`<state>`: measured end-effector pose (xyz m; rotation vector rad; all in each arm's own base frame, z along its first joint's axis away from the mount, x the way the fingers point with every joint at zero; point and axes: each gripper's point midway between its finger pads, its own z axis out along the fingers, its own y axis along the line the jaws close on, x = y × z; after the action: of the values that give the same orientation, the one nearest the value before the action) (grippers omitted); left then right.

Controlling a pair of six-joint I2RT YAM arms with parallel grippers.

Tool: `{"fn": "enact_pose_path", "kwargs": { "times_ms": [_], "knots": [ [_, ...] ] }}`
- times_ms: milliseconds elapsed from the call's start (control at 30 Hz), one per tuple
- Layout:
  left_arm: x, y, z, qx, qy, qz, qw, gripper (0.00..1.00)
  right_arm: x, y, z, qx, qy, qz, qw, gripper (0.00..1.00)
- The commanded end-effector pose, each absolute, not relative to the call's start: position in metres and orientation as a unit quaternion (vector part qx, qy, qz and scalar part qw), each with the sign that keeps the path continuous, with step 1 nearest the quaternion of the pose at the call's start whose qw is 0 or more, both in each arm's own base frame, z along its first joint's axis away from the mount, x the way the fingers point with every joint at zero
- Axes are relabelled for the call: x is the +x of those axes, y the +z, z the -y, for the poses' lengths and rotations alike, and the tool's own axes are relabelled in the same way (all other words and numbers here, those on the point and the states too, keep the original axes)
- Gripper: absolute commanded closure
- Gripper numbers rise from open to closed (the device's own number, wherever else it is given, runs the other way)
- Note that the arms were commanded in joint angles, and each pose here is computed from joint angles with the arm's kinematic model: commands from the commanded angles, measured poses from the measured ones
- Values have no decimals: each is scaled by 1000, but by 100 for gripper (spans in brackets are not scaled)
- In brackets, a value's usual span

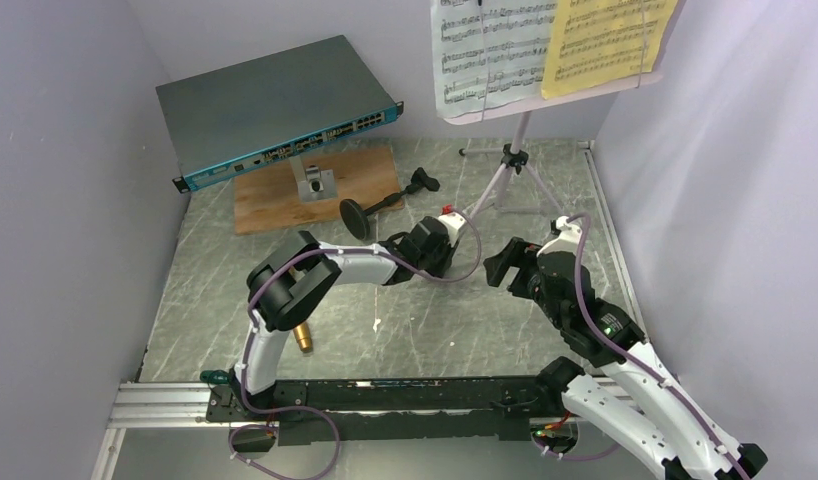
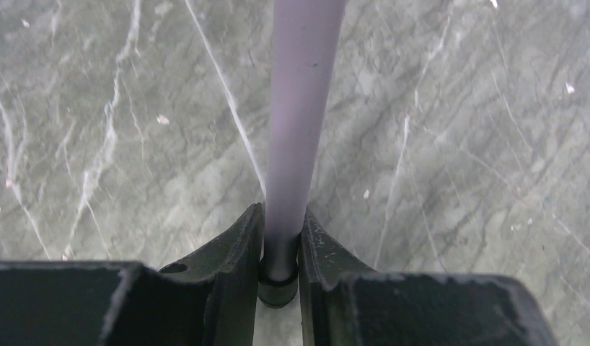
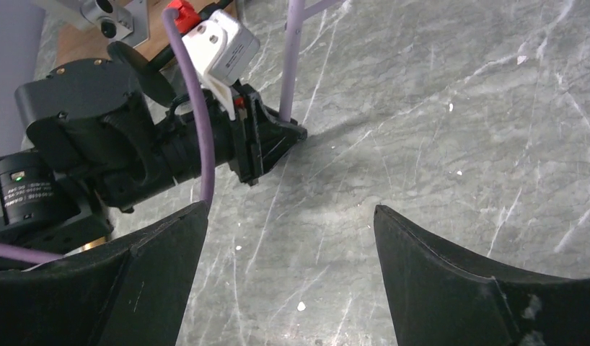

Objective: Set up the instrument practice props

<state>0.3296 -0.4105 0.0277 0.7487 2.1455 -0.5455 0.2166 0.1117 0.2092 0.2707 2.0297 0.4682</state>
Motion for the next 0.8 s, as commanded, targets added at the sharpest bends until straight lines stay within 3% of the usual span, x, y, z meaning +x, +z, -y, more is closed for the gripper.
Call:
{"fn": "enact_pose_path", "kwargs": {
  "times_ms": [0, 300, 367, 667, 767],
  "knots": [
    [333, -19, 394, 292, -178, -876, 340, 100, 218, 233, -105, 117, 193, -822, 523, 12],
    [340, -20, 409, 297, -192, -873, 335, 98, 215, 234, -100, 118, 189, -821, 526, 11],
    [339, -14, 410, 295, -196, -872, 337, 87, 215, 234, -100, 118, 189, -821, 525, 11],
    [322, 66, 397, 266, -238, -861, 361, 17, 218, 240, -108, 116, 205, -816, 528, 10],
    [306, 93, 374, 255, -242, -863, 363, 9, 220, 239, -109, 112, 202, -819, 526, 10]
  ]
}}
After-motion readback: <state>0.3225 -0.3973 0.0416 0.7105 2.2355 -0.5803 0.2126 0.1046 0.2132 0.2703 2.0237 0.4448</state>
